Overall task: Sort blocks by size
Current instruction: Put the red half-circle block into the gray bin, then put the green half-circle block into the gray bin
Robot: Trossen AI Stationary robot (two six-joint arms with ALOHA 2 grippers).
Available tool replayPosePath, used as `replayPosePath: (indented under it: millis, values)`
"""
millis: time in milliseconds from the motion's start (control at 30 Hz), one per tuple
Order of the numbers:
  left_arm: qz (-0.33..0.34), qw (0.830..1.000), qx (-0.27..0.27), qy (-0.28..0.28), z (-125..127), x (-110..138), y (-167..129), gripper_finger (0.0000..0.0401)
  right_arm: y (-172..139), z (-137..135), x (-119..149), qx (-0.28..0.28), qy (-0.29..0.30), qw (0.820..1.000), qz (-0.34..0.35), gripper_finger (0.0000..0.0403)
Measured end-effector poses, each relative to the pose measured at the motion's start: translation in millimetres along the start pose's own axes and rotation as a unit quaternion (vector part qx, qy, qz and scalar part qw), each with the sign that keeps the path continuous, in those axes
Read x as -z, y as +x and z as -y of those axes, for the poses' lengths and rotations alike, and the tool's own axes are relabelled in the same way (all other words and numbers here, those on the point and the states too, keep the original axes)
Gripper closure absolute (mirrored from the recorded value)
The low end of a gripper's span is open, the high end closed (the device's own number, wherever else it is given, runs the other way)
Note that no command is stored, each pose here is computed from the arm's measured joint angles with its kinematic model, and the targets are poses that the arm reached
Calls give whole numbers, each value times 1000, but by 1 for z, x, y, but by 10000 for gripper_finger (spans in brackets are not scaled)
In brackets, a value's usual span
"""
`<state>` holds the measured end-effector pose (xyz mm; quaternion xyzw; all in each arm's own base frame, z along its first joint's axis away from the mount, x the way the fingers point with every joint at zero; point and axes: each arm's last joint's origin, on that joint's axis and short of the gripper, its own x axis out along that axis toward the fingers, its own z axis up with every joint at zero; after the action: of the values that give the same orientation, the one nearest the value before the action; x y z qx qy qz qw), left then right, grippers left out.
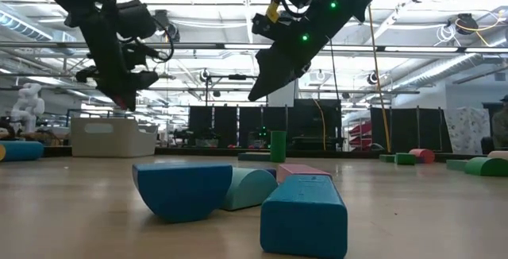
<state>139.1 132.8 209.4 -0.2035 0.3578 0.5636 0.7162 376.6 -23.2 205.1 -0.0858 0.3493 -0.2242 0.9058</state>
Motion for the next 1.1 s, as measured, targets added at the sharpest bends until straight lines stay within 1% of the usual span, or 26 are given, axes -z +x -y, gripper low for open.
replayPosePath:
  millis: [67,100,200,300,400,467,500,567,667,733,833,933,1100]
  values:
    - [0,1000,-7,-8,-4,-2,2,309,0,0,0,0,-10,1000,1,188]
    - [0,1000,-11,-4,-5,-2,3,301,0,0,0,1,-20,1000,1,188]
    - [-1,1000,-18,2,-9,-4,4,259,1,2,0,4,-36,999,1,188]
    - [-2,1000,-24,-4,-12,-5,5,231,1,3,0,6,-43,999,0,188]
    - [-2,1000,-25,-4,-13,-5,6,222,1,3,1,7,-64,998,-5,188]
    - [-2,1000,-25,-4,-13,-5,6,220,1,4,5,11,-65,997,-25,188]
    - [-2,1000,-25,-4,-13,-5,6,219,1,4,8,18,-60,997,-38,188]
    - [2,1000,-21,1,-12,-6,6,218,0,6,15,48,-48,995,-72,188]
    - [16,999,17,28,-6,-9,4,218,-2,15,27,108,-30,985,-130,188]
    - [36,997,57,39,0,-13,3,217,-3,23,36,129,-25,976,-171,188]
    - [73,988,123,51,11,-19,-2,217,-8,35,49,142,-9,961,-238,188]
    - [111,974,187,61,22,-25,-8,217,-13,47,63,145,3,939,-313,187]
    - [175,947,260,71,38,-33,-21,216,-21,67,76,146,12,905,-400,186]
